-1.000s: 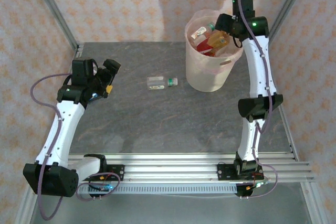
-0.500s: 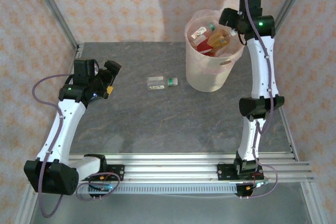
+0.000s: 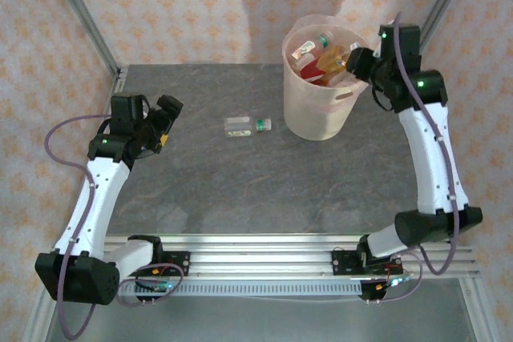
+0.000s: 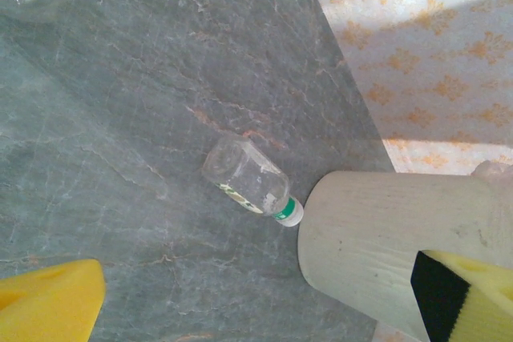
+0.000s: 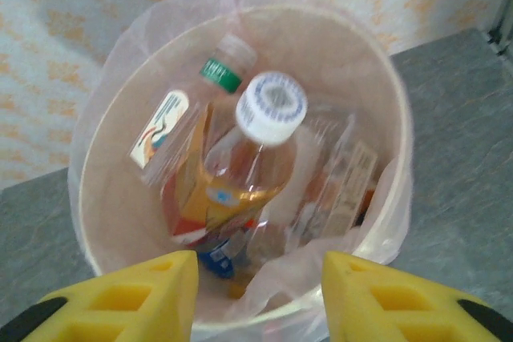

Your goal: Put the plastic bottles in the bin

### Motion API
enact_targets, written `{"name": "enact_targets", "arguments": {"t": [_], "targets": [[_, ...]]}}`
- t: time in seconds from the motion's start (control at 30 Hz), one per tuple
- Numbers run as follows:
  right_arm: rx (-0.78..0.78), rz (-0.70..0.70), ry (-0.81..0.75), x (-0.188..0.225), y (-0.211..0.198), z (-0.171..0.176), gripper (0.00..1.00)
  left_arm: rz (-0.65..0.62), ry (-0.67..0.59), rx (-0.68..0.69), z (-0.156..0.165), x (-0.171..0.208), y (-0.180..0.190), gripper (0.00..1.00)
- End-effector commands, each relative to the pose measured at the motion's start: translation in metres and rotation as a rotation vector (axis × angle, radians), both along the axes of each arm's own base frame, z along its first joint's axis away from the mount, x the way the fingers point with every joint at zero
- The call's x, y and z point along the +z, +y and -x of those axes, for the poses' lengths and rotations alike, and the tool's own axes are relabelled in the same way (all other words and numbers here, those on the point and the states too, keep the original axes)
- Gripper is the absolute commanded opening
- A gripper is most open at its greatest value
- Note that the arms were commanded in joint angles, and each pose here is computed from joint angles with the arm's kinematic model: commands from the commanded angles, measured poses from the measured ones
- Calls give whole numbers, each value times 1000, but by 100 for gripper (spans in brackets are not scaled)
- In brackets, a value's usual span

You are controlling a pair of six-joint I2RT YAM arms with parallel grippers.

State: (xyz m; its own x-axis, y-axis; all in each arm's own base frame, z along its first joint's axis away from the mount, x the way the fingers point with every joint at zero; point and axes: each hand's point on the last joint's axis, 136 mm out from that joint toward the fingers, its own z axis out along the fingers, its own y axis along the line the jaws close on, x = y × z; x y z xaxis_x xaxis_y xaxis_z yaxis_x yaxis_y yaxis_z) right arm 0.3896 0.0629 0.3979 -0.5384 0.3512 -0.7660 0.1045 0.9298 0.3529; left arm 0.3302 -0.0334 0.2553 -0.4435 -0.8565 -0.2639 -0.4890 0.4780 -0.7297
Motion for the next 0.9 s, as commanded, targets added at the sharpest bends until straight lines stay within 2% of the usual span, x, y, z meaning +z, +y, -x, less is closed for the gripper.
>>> {"name": "enact_targets", "arguments": {"t": [0.0, 0.3, 0.67, 0.87], "targets": [[41, -68, -70, 5, 22, -10, 43, -47, -17, 10, 0, 1, 7, 100], [3, -7, 7, -30, 26, -53, 38, -48, -2, 19, 2, -4, 8, 100], [-160, 119, -9, -33, -4, -112, 37, -47, 9, 11, 2, -8, 7, 100], [-162, 145, 2, -32, -7, -131, 39, -54, 13, 13, 4, -9, 8, 100]]}}
